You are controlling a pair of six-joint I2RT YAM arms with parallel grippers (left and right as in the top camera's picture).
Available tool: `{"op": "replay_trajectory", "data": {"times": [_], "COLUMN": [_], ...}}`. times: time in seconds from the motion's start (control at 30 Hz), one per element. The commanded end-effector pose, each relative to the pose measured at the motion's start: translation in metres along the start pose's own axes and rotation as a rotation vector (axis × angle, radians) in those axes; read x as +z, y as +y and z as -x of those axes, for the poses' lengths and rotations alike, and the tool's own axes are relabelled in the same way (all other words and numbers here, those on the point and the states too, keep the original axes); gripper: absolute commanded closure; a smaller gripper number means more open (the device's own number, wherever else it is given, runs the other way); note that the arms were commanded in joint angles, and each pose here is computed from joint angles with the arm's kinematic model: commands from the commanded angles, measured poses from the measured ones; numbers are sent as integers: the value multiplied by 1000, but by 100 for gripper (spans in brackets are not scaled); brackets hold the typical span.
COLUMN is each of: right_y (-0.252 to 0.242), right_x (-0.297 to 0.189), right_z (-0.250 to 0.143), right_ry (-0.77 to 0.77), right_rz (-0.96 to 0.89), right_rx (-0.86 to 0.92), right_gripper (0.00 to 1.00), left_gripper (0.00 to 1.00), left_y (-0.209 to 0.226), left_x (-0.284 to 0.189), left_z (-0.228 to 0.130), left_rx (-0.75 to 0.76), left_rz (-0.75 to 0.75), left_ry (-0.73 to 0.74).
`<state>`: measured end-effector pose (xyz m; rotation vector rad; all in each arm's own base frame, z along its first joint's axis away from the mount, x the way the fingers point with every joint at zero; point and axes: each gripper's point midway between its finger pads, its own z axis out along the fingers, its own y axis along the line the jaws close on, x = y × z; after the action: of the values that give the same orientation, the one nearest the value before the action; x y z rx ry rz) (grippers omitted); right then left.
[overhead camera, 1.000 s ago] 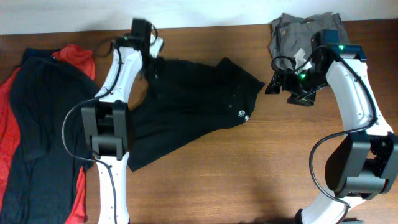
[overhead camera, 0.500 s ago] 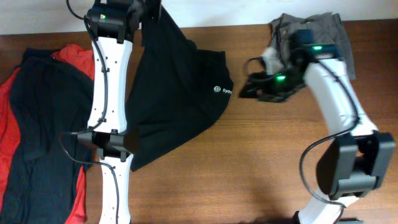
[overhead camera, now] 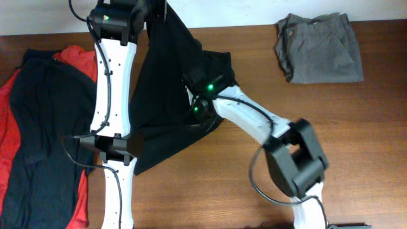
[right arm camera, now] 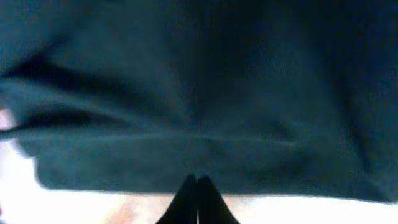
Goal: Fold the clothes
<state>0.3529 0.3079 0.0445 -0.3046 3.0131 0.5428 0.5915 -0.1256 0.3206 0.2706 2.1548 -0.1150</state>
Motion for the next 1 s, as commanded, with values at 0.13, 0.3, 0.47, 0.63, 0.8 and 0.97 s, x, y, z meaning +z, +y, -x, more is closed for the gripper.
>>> {"op": "replay_trajectory", "data": {"times": [0.13, 0.3, 0.47, 0.63, 0.8, 0.97], "right_y": [-8, -32, -105, -185, -254, -277], "right_x": [48, 50, 27, 0, -35, -105], "right_z": [-3, -1, 4, 18, 44, 61], "right_ry": [59, 79, 119, 96, -18, -63], "right_rz": [7, -27, -90, -88, -88, -55], "right_rx": [63, 118, 228, 209, 239, 242], "right_gripper": [96, 96, 96, 96, 96, 88], "left_gripper": [99, 99, 99, 99, 99, 99], "left_y": [12, 42, 72, 83, 70, 53], "left_x": [-24, -31, -38, -41, -42, -40], "left_z": [15, -7, -27, -39, -52, -50], "left_rx": [-21, -38, -76, -90, -77, -56], "left_rz": [38, 142, 197, 212, 192, 170], "left_ry": [-42, 45, 122, 165, 222, 221]}}
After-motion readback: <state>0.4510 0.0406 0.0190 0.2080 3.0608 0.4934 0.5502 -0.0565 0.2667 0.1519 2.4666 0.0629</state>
